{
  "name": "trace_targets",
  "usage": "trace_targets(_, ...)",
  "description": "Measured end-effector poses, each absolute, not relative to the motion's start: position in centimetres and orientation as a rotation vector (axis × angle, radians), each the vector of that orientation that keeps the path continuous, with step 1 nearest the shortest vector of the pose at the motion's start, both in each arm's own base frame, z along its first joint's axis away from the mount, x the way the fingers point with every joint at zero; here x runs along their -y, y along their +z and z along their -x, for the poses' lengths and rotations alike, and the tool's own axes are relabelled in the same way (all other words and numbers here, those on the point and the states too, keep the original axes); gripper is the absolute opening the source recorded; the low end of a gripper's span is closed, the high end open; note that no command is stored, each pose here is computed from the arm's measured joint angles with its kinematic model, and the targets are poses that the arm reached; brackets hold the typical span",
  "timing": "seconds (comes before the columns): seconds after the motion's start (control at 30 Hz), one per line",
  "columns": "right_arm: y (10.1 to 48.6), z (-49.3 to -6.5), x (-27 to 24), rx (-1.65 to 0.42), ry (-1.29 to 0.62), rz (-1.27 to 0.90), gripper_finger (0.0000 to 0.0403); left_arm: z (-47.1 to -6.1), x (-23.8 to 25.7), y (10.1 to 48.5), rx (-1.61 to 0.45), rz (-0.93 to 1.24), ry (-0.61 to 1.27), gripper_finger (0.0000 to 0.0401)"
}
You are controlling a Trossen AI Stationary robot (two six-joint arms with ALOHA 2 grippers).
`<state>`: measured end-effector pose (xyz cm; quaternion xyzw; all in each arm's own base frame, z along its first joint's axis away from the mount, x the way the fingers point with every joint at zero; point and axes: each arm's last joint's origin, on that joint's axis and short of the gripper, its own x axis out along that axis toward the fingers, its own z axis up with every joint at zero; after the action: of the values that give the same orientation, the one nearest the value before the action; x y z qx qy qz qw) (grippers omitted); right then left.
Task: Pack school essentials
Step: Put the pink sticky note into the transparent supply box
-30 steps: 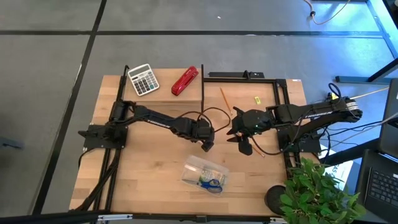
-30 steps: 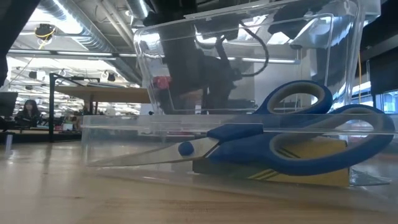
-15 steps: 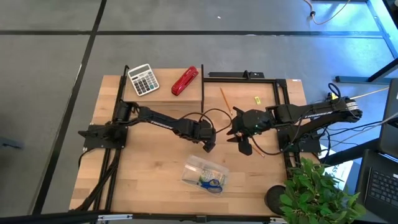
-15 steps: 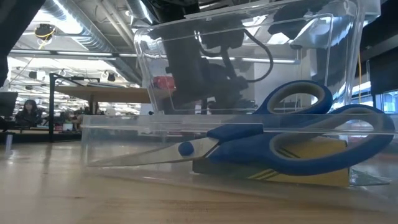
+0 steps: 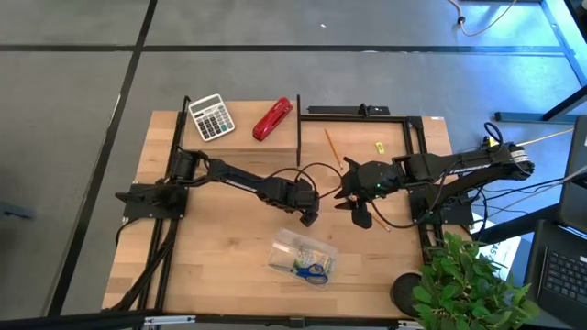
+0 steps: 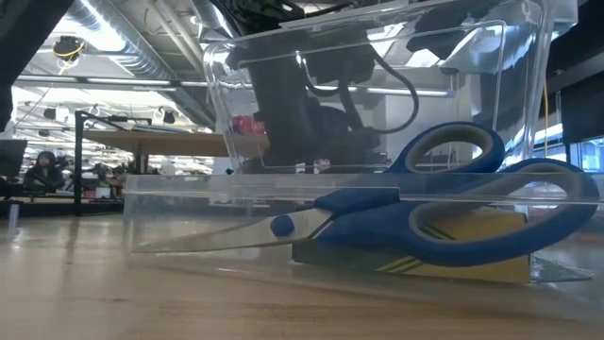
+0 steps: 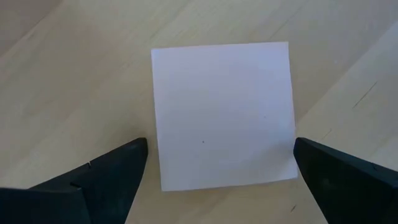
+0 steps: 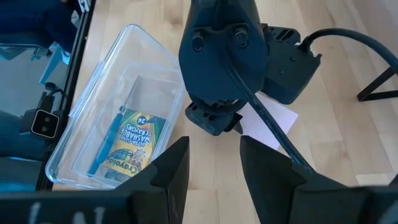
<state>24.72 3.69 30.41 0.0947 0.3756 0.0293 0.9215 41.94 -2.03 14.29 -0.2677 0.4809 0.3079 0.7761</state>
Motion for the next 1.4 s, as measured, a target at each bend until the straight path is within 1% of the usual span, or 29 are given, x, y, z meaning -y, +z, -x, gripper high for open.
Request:
trace_targets(0.63,30.41,-24.72,-3.69,-0.772,0.06,-0.194,0.0145,-42.27,2.61,14.43,-1.005,0.582,0.642,0.04)
trace_targets(1.4,30.42,-24.71,-3.7,-0.771,0.061,-0.194,0.0145,-42.32,2.94,13.91,-1.028,0.528,0.619,0.04)
